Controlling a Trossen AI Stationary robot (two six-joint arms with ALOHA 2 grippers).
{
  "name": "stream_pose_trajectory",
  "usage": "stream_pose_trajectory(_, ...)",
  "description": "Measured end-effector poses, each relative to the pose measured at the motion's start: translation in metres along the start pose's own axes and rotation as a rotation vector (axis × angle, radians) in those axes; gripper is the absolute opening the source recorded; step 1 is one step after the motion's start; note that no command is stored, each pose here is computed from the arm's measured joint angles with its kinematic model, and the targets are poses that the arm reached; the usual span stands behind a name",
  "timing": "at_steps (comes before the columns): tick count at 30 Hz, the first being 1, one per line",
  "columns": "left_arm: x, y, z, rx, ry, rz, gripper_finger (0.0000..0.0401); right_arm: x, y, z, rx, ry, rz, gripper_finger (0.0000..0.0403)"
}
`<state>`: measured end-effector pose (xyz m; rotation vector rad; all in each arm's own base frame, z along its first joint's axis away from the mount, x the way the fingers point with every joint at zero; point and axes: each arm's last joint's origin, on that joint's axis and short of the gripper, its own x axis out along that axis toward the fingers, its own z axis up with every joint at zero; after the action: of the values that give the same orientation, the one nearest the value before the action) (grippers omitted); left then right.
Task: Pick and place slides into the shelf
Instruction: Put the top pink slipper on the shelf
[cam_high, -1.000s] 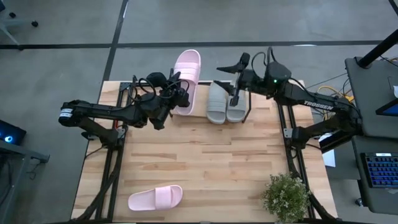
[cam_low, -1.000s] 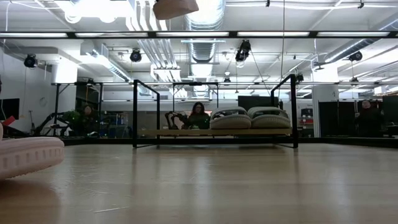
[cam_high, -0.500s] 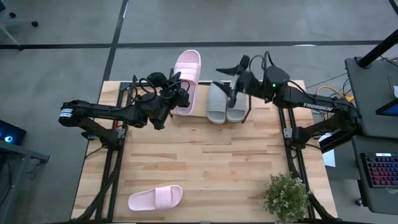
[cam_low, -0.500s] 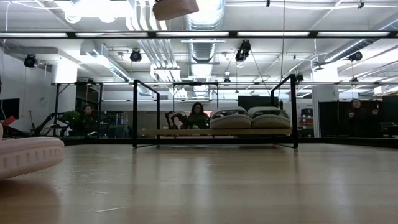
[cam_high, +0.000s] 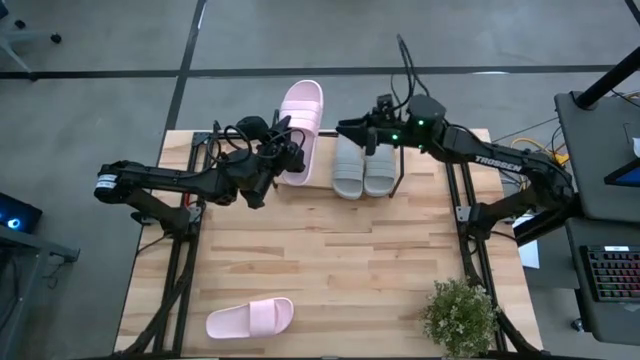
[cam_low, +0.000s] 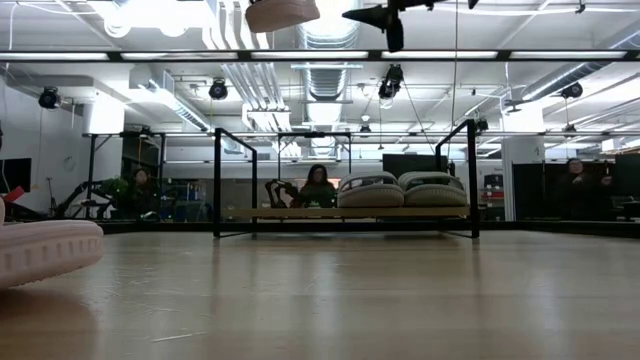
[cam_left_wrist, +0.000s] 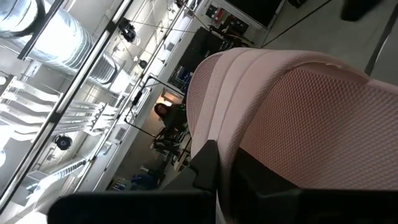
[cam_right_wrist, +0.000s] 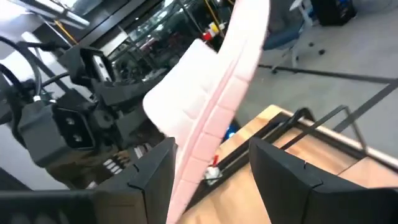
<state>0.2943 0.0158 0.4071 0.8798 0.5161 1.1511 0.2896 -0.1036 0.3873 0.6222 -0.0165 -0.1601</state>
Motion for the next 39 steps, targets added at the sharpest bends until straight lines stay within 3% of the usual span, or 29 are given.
stream_pose_trajectory(8, 0.000, 0.000, 0.000, 0.003, 0.001, 0.000, 0.0000, 0.006, 0.004, -0.007, 0.105, 0.024, 0.016, 0.0204)
stream_pose_trajectory(14, 0.000, 0.000, 0.000, 0.003, 0.001, 0.001, 0.0000, 0.011, 0.006, -0.016, 0.212, 0.069, 0.006, 0.0263)
stream_pose_trajectory(22, 0.000, 0.000, 0.000, 0.001, 0.002, 0.001, 0.0000, 0.032, 0.001, -0.028, 0.229, 0.051, 0.014, 0.0329)
stream_pose_trajectory(39, 0.000, 0.000, 0.000, 0.001, -0.005, -0.002, 0.0000, 0.064, -0.015, -0.042, 0.290, -0.017, 0.077, 0.0327)
